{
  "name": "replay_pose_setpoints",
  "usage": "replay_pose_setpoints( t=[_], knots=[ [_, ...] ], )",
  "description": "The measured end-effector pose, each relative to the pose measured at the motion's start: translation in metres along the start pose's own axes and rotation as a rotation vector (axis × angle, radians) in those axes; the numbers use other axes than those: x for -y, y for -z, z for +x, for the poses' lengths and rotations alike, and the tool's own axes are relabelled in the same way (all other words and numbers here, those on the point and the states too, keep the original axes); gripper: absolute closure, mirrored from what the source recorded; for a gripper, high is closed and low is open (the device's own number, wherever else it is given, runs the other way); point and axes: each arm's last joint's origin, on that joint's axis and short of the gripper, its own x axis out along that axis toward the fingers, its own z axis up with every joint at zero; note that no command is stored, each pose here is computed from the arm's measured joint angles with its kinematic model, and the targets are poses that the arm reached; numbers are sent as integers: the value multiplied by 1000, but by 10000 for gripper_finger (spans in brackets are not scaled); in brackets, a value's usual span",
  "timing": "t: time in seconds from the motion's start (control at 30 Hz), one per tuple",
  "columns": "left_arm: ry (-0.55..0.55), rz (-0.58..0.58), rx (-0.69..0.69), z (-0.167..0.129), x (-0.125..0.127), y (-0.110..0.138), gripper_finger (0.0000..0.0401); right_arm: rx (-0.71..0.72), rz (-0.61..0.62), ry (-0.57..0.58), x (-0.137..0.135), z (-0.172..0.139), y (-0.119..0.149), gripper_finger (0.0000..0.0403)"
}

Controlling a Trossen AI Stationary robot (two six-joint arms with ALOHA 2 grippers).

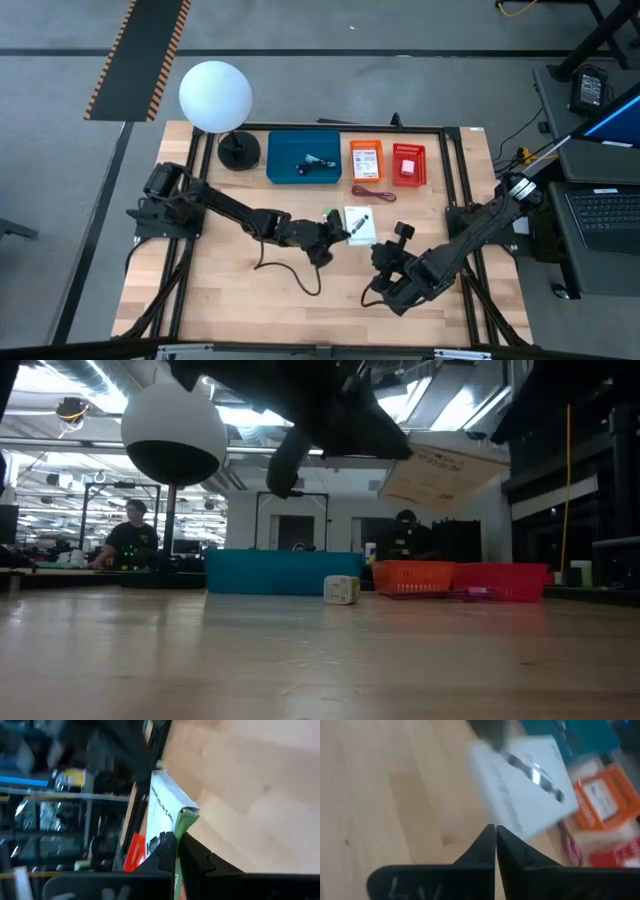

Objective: Pick and place items into bin
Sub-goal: Put the white card reader box into the orange bin

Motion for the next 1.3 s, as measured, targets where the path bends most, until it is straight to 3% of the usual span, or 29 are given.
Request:
replay_pose_setpoints(
  t=[0.4, 0.93, 1.03, 1.3],
  knots=[
    [-21, 39, -68, 5, -7, 14, 398, 118, -163, 30, 1, -16, -22, 355],
    [-44, 43, -113, 7, -10, 21, 398, 103, -199, 29, 2, -14, -23, 267],
    [-45, 7, -112, 8, -12, 25, 398, 93, -192, 42, 1, -8, -24, 251],
    [-38, -9, -81, 9, -13, 26, 398, 31, -314, 119, -5, 21, -25, 234]
  ],
)
